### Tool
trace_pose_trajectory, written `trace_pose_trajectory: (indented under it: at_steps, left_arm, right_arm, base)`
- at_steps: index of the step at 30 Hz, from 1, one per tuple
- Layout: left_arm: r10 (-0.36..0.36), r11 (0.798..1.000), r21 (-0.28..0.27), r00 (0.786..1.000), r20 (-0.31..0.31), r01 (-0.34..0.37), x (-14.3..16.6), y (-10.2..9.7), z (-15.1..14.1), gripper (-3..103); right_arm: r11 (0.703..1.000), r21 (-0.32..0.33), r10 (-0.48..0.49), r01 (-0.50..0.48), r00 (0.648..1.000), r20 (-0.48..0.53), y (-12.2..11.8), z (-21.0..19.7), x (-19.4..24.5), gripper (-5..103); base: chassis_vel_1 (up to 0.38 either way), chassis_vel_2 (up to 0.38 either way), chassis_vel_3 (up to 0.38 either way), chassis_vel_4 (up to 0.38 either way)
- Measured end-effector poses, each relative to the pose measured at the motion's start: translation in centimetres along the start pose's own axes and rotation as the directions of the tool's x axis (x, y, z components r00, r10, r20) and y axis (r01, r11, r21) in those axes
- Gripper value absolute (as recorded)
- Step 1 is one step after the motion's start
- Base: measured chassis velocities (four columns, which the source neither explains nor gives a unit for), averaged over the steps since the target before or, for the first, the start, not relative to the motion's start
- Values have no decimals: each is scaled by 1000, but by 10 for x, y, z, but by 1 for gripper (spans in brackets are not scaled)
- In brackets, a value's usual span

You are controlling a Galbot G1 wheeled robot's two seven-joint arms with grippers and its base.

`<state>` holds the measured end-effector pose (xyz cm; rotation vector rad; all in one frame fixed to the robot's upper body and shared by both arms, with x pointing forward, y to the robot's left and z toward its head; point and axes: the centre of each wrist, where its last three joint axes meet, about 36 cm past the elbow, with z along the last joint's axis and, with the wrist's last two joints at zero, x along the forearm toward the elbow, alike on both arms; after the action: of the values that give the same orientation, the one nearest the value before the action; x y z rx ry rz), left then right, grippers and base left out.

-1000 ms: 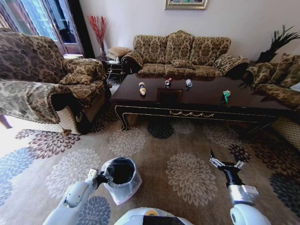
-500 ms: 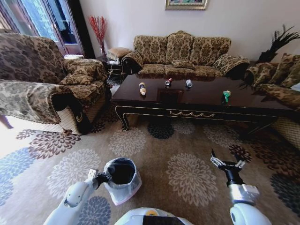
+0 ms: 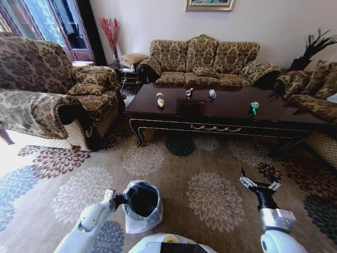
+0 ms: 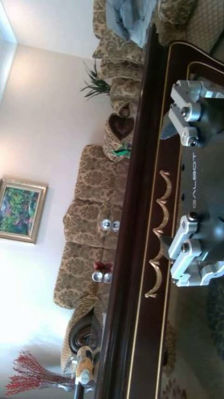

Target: Move to the front of the table and place the trash on the table into the trash bin.

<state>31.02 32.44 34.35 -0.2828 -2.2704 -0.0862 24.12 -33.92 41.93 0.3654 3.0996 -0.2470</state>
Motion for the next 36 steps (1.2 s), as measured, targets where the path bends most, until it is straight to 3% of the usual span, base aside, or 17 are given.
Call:
trace_pose_trajectory:
  at_steps: [4,11,16,18,19,20,21,22,24,25,27,28,30,36]
  left_arm:
    - [-29,999,24,996,84,27,22,-5,-12,1]
    - [-64,997,48,987,148,57,33,-2,-17,1]
    - [-118,992,70,964,239,104,44,-2,-37,1]
    - [-153,988,83,937,315,134,58,-2,-60,1]
    - [-153,988,83,937,315,134,58,-2,-60,1]
    - [-173,984,91,919,356,150,66,-2,-70,1]
    - [-198,980,103,885,421,170,79,-2,-85,1]
    - [-198,980,103,885,421,170,79,-2,-85,1]
    - [-221,975,119,818,531,186,107,-5,-109,1]
    - [-221,975,119,818,531,186,107,-5,-109,1]
    - [-237,972,139,761,605,192,133,-13,-122,1]
    - [-237,972,139,761,605,192,133,-13,-122,1]
    - [-265,964,159,717,645,214,151,-21,-124,1]
    - [-279,959,158,688,670,235,169,-30,-125,1]
  right_arm:
    - [1000,-11,1,-1,1000,7,-3,3,-6,100]
    - [1000,6,-18,18,1000,11,-8,4,-15,100]
    - [1000,6,-21,21,1000,14,-8,0,-19,100]
    - [1000,8,-23,22,1000,16,-8,-3,-20,100]
    - [1000,8,-23,22,1000,16,-8,-3,-20,100]
    - [1000,10,-22,22,1000,17,-8,-4,-20,100]
    - [1000,12,-23,23,1000,17,-8,-6,-21,100]
    - [1000,12,-23,23,1000,17,-8,-6,-21,100]
    - [1000,18,-26,25,1000,16,-9,-8,-23,100]
    - [1000,18,-26,25,1000,16,-9,-8,-23,100]
    - [999,24,-29,29,999,15,-10,-10,-25,100]
    - [999,24,-29,29,999,15,-10,-10,-25,100]
    - [999,26,-31,31,999,15,-10,-11,-27,100]
    - [999,26,-34,34,999,15,-11,-11,-30,100]
  base:
    - [0,0,0,0]
    - [0,0,0,0]
    - [0,0,0,0]
    - [0,0,0,0]
    - [0,0,0,0]
    - [0,0,0,0]
    - [0,0,0,0]
    - [0,0,0,0]
    - [0,0,0,0]
    - [0,0,0,0]
    - [0,0,0,0]
    - [0,0,0,0]
    - [0,0,0,0]
    - [0,0,0,0]
